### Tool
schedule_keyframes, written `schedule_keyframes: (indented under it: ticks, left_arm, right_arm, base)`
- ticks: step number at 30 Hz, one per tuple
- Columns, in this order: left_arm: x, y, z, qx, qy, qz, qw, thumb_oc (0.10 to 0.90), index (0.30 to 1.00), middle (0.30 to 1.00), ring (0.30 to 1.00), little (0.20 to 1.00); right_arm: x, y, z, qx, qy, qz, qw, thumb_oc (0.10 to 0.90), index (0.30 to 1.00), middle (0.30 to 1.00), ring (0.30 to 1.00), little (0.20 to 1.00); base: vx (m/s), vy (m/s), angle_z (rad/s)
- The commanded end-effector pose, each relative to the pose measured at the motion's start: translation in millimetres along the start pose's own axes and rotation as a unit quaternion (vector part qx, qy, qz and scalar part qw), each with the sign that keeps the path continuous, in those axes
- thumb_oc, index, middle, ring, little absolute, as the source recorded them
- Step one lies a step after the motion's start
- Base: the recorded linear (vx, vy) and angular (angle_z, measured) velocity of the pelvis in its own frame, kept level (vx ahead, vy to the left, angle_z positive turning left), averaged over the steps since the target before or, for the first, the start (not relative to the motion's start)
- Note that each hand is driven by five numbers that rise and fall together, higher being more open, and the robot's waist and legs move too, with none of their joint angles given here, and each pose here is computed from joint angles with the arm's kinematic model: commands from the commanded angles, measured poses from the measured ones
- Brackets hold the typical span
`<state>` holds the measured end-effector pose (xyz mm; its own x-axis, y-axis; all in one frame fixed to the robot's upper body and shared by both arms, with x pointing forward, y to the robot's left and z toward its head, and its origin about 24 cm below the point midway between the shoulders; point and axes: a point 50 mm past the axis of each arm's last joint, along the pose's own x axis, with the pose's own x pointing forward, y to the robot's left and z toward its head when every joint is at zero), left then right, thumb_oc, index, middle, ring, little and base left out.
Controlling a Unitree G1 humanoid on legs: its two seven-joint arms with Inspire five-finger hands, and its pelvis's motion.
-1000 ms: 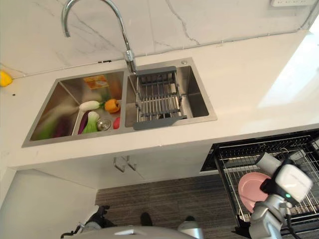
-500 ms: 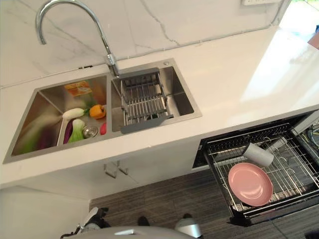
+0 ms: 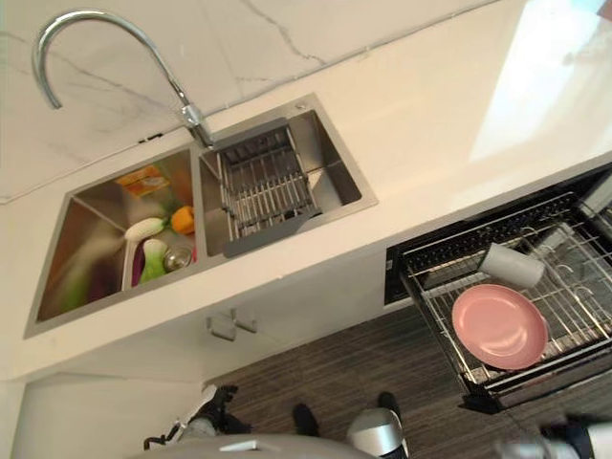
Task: Place the dishes in the dishwasher.
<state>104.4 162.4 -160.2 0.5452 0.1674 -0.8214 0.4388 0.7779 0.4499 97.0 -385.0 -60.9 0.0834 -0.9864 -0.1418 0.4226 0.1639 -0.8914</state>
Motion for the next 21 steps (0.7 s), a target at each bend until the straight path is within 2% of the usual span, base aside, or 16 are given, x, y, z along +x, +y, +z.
schedule_keyframes:
  ticks: [1, 3, 5, 8, 10, 12, 13, 14, 15, 17, 21]
  left_arm:
    - [11.8, 28.8, 9.8, 0.017, -0.004, 0.032, 0.999, 0.800, 0.900, 0.900, 0.900, 0.900]
    - [11.7, 29.3, 9.0, 0.019, -0.004, 0.032, 0.999, 0.800, 0.900, 0.900, 0.900, 0.900]
    - [11.0, 28.1, 8.2, 0.021, -0.006, 0.030, 0.999, 0.800, 0.900, 0.900, 0.900, 0.900]
    - [11.4, 34.0, 2.9, -0.006, 0.006, 0.041, 0.999, 0.800, 0.900, 0.900, 0.900, 0.900]
    - [11.5, 35.7, 0.6, -0.013, 0.010, 0.043, 0.999, 0.800, 0.900, 0.900, 0.900, 0.900]
    - [10.3, 39.8, -14.1, -0.065, 0.042, 0.048, 0.996, 0.800, 0.900, 0.900, 0.900, 0.900]
    - [9.6, 40.6, -18.5, -0.071, 0.052, 0.053, 0.995, 0.800, 0.900, 0.900, 0.900, 0.900]
    - [8.6, 39.5, -23.2, -0.079, 0.062, 0.051, 0.994, 0.800, 0.900, 0.900, 0.900, 0.900]
    - [8.6, 39.5, -23.2, -0.079, 0.062, 0.051, 0.994, 0.800, 0.900, 0.900, 0.900, 0.900]
    - [3.5, 32.3, -42.8, -0.161, 0.109, 0.036, 0.980, 0.800, 0.900, 0.900, 0.900, 0.900]
    - [1.6, 31.9, -51.1, -0.208, 0.126, 0.029, 0.970, 0.800, 0.900, 0.900, 0.900, 0.900]
  right_arm:
    - [23.3, -31.1, 96.5, 0.122, -0.117, -0.037, 0.985, 0.400, 0.300, 0.300, 0.300, 0.300]
    - [23.1, -31.9, 107.9, 0.130, -0.127, -0.032, 0.983, 0.400, 0.300, 0.300, 0.300, 0.300]
    - [17.0, -33.6, 147.4, 0.153, -0.169, -0.019, 0.973, 0.400, 0.300, 0.300, 0.300, 0.300]
    - [5.6, -33.1, 178.0, 0.225, -0.206, 0.045, 0.951, 0.400, 0.300, 0.300, 0.300, 0.300]
    - [5.0, -31.3, 180.5, 0.219, -0.209, 0.050, 0.952, 0.400, 0.300, 0.300, 0.300, 0.300]
    - [0.7, -27.5, 189.4, 0.221, -0.225, 0.081, 0.945, 0.400, 0.300, 0.300, 0.300, 0.300]
    - [-2.0, -24.7, 191.8, 0.222, -0.228, 0.088, 0.944, 0.530, 0.495, 0.495, 0.495, 0.495]
    - [-2.7, -21.5, 191.1, 0.222, -0.223, 0.094, 0.945, 0.800, 0.900, 0.900, 0.900, 0.900]
    - [-2.7, -21.5, 191.1, 0.222, -0.223, 0.094, 0.945, 0.800, 0.900, 0.900, 0.900, 0.900]
    - [-7.8, -5.3, 178.5, 0.218, -0.197, 0.124, 0.948, 0.800, 0.900, 0.900, 0.900, 0.900]
    - [-22.7, 30.5, 138.9, 0.164, -0.158, 0.195, 0.954, 0.800, 0.900, 0.900, 0.900, 0.900]
  base:
    - [0.00, -0.023, 0.35]
    - [0.00, -0.026, 0.26]
    - [0.00, -0.076, 0.22]
    - [-0.05, -0.096, 0.47]
    - [-0.07, -0.094, 0.85]
    - [-0.05, -0.140, 0.92]
    - [0.01, -0.097, 0.95]
    - [0.00, -0.060, 0.78]
    - [0.03, -0.069, 0.91]
    - [0.03, -0.080, 0.56]
    - [0.03, -0.065, 0.79]
